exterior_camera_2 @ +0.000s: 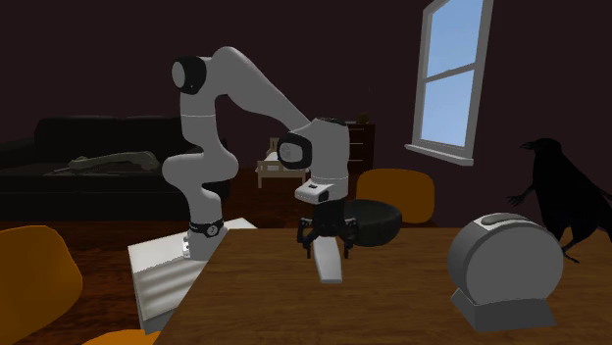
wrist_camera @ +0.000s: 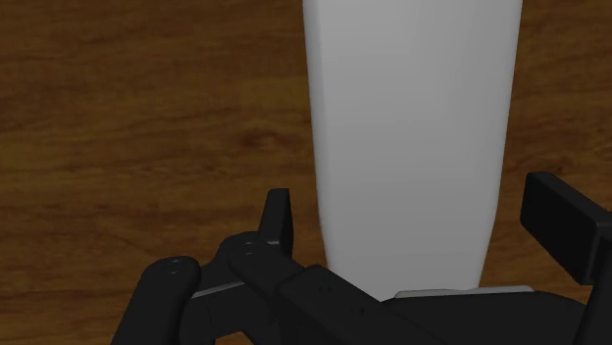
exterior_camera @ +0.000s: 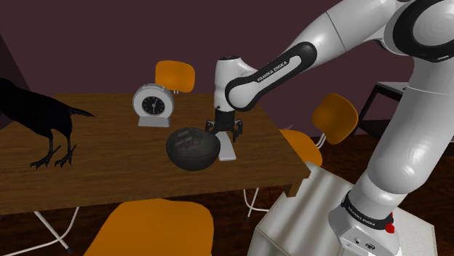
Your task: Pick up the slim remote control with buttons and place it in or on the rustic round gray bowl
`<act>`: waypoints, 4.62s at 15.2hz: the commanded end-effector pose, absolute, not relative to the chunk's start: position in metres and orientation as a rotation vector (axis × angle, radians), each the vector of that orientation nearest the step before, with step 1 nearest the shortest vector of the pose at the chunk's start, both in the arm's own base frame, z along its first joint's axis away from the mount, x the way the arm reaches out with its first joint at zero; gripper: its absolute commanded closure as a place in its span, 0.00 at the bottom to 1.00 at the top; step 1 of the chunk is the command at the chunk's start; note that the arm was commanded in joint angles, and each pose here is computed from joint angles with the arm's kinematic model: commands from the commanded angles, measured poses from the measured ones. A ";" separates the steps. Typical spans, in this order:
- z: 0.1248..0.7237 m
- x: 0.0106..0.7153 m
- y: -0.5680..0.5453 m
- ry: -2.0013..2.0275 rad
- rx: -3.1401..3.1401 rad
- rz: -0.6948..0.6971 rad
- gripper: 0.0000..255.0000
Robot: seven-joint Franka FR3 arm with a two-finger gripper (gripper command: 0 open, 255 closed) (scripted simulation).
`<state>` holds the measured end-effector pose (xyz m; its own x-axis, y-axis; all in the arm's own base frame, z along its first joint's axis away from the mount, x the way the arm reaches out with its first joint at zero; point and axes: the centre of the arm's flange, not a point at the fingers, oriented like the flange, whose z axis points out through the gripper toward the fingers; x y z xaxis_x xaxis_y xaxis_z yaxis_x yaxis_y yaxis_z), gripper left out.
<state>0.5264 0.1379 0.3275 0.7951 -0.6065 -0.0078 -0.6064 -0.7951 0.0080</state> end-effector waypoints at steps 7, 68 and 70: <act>0.328 0.526 0.138 -1.004 2.972 -0.016 1.00; 0.432 0.526 0.295 -1.004 2.972 -0.015 1.00; 0.429 0.526 0.295 -1.004 2.972 -0.016 1.00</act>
<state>0.5260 0.2956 0.4305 0.7951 -0.6065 -0.0081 -0.6064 -0.7951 0.0085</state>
